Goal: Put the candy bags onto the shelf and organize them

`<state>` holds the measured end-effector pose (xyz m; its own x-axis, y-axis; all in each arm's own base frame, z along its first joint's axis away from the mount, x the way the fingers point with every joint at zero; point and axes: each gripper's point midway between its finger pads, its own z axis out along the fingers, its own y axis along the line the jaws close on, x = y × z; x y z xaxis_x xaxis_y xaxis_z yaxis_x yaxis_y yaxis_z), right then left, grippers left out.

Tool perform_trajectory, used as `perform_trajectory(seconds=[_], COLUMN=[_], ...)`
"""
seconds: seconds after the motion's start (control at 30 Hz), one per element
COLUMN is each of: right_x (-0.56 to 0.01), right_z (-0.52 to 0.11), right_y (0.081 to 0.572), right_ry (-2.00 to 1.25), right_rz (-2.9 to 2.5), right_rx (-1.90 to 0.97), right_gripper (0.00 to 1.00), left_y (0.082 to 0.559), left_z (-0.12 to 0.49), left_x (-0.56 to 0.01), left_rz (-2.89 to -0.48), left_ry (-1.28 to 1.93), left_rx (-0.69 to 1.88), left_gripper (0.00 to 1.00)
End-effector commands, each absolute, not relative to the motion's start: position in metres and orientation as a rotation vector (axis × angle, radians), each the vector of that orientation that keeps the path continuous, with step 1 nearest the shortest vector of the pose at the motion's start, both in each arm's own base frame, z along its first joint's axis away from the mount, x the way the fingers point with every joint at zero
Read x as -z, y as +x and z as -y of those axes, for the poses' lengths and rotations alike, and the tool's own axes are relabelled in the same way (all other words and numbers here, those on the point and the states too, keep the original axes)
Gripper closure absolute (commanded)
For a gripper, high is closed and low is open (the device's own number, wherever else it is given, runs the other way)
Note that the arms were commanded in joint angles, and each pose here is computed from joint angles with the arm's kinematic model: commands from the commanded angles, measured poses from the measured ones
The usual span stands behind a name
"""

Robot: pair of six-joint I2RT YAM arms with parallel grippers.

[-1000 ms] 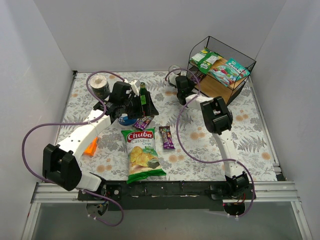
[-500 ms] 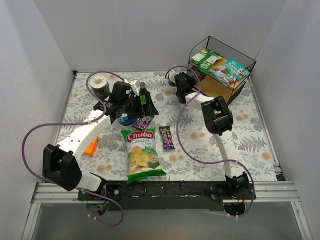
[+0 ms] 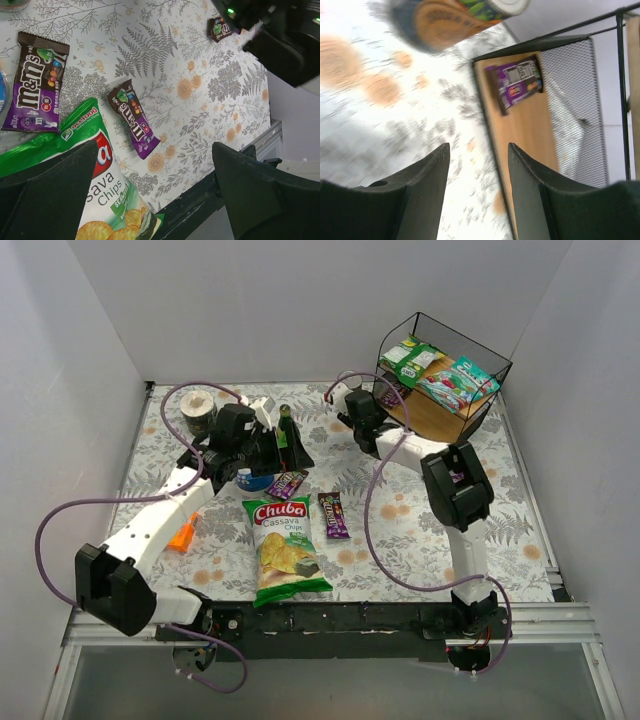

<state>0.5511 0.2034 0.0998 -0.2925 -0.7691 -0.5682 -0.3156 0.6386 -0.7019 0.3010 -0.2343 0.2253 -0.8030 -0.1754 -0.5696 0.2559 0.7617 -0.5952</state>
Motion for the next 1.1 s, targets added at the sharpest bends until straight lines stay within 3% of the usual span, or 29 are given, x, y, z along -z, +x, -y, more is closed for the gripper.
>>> perform_trajectory(seconds=[0.0, 0.5, 0.8, 1.07], right_x=[-0.166, -0.171, -0.110, -0.066], right_z=[-0.224, -0.251, -0.284, -0.286], right_y=[0.505, 0.259, 0.172, 0.153], right_ry=[-0.826, -1.063, -1.190, -1.285], right_rz=[-1.871, -1.942, -2.113, -2.162], right_rx=[0.266, -0.483, -0.577, -0.495], right_gripper=[0.43, 0.43, 0.44, 0.45], left_y=[0.301, 0.302, 0.286, 0.278], left_z=[0.225, 0.203, 0.207, 0.208], left_x=[-0.247, -0.266, -0.240, -0.230], left_rz=[-2.242, -2.174, -2.238, -2.278], left_ry=[0.045, -0.001, -0.034, -0.055], left_rx=[0.882, 0.765, 0.836, 0.860], left_gripper=[0.02, 0.02, 0.02, 0.02])
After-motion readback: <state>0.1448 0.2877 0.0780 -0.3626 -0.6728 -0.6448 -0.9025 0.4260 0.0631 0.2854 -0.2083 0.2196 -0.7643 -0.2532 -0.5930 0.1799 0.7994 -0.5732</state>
